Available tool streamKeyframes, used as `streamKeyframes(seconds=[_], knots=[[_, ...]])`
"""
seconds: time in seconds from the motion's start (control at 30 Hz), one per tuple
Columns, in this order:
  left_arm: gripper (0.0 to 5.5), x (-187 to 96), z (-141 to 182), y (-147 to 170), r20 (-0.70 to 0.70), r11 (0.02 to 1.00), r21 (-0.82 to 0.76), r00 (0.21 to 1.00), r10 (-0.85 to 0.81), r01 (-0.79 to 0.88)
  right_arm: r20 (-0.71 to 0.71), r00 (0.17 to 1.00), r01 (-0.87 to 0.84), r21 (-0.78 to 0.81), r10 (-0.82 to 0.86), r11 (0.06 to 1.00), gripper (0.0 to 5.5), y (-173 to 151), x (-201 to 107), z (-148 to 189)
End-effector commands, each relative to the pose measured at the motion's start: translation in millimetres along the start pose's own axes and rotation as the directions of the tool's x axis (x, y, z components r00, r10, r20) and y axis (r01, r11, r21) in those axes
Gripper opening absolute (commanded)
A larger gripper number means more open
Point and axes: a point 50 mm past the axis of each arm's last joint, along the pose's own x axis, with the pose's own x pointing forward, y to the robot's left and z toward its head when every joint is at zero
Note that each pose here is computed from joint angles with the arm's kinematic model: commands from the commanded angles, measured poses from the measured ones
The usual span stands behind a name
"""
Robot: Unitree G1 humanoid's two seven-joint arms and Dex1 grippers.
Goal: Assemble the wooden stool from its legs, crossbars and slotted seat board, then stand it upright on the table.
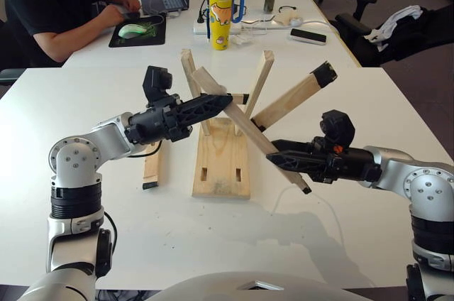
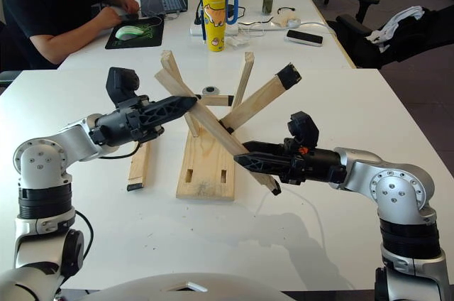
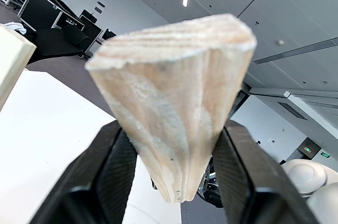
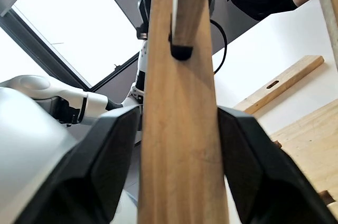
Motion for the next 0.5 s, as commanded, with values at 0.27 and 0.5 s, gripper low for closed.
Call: streamKeyframes(seconds=[0.27,0.5], knots=[[2.02,-56,22,4,0.043,0.978,0.069,0.980,0.193,-0.196,-0.107,0.986,0.117,-0.088,-0.126,0.989,4.14,-10,-15,-22],[2.02,-86,50,-10,0.031,0.957,0.142,0.968,0.250,-0.252,-0.324,0.862,0.126,-0.608,-0.390,0.784,4.21,-35,2,-81]])
